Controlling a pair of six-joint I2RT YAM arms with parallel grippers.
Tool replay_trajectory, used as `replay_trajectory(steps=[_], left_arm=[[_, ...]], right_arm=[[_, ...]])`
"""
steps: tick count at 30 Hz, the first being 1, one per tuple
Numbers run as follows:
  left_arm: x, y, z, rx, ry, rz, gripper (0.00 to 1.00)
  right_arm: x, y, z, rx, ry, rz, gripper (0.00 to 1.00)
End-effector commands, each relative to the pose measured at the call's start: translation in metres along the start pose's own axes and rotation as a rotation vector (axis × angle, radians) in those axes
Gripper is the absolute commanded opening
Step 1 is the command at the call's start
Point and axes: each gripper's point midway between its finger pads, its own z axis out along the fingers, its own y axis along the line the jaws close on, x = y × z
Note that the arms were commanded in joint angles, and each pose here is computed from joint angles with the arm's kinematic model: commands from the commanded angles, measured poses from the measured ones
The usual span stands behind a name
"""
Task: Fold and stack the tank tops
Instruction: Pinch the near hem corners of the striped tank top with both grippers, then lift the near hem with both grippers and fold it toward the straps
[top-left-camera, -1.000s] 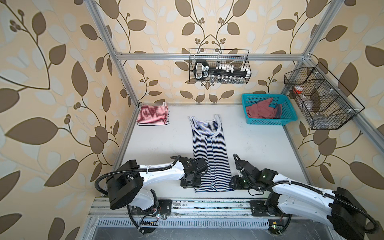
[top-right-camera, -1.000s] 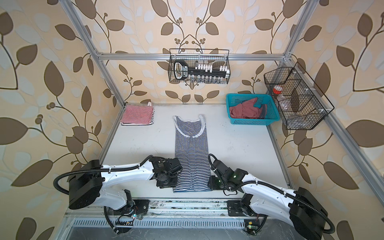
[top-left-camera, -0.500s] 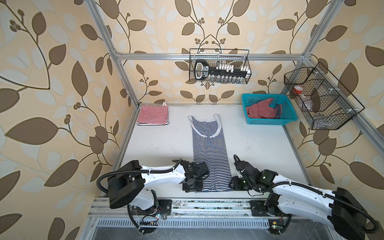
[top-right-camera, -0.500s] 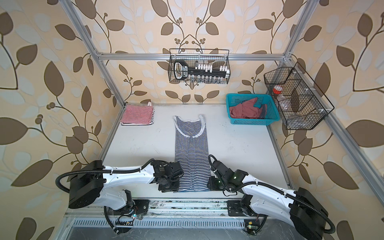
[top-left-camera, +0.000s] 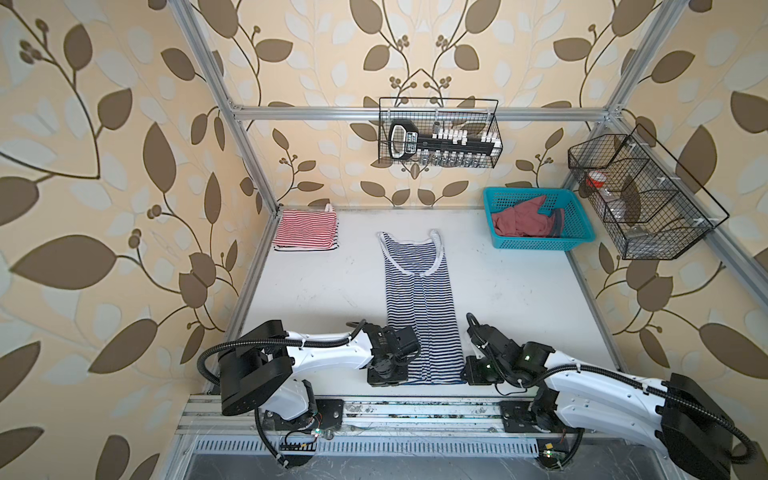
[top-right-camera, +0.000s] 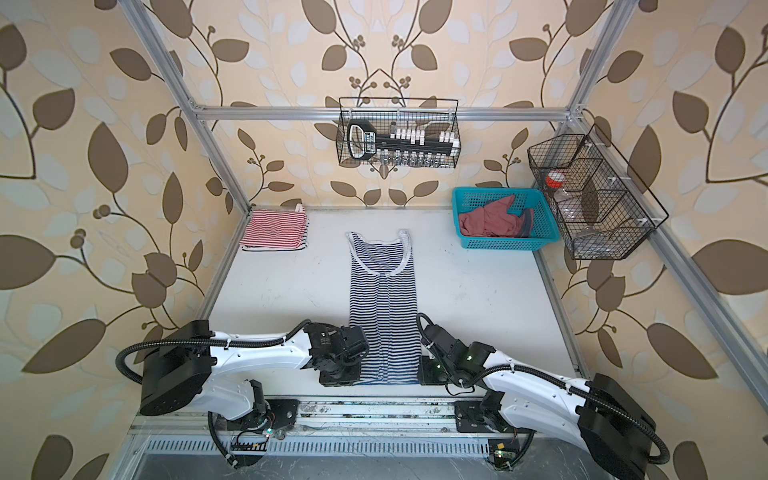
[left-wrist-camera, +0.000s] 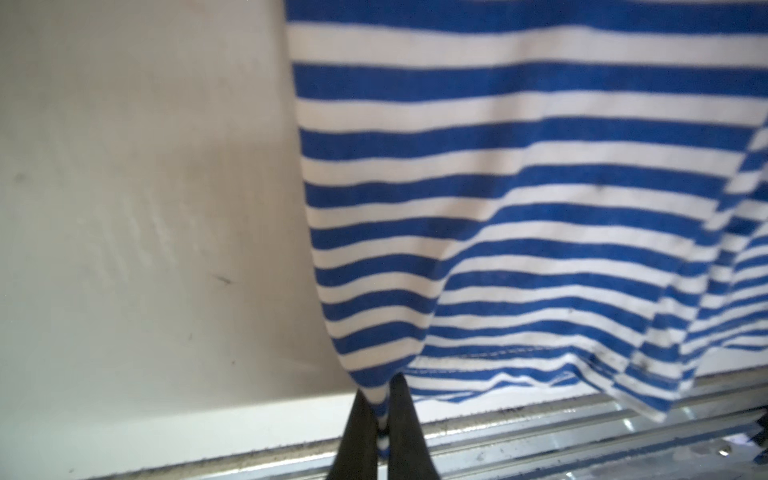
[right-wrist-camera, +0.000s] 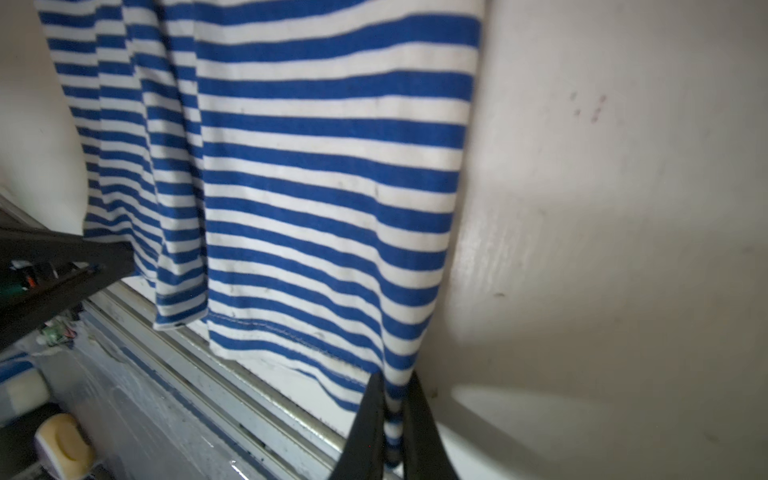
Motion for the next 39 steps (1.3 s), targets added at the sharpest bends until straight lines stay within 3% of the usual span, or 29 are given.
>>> replay_trajectory(steps=[1,18,33,39], left_arm=[[0.001,0.005,-0.007,-0.017,-0.024,0.005,0.0],[-0.042,0.0,-0.067,-0.077,-0.206,0.032,0.0],[-0.131,-0.012,-0.129,-0.012,-0.317,0.021,0.0],[-0.162,-0.011,-0.122,-0.036,-0.292,0.018,0.0]], right_arm=[[0.012,-0.009,0.001,0.03,0.042,0.01,0.0],[-0.045,0.035,-0.04,0.003,-0.07,-0.093,0.0],[-0.14,0.053,-0.063,-0.024,-0.165,-0.132,0.0],[-0.173,0.052,-0.065,-0.041,-0.173,-0.13,0.0]])
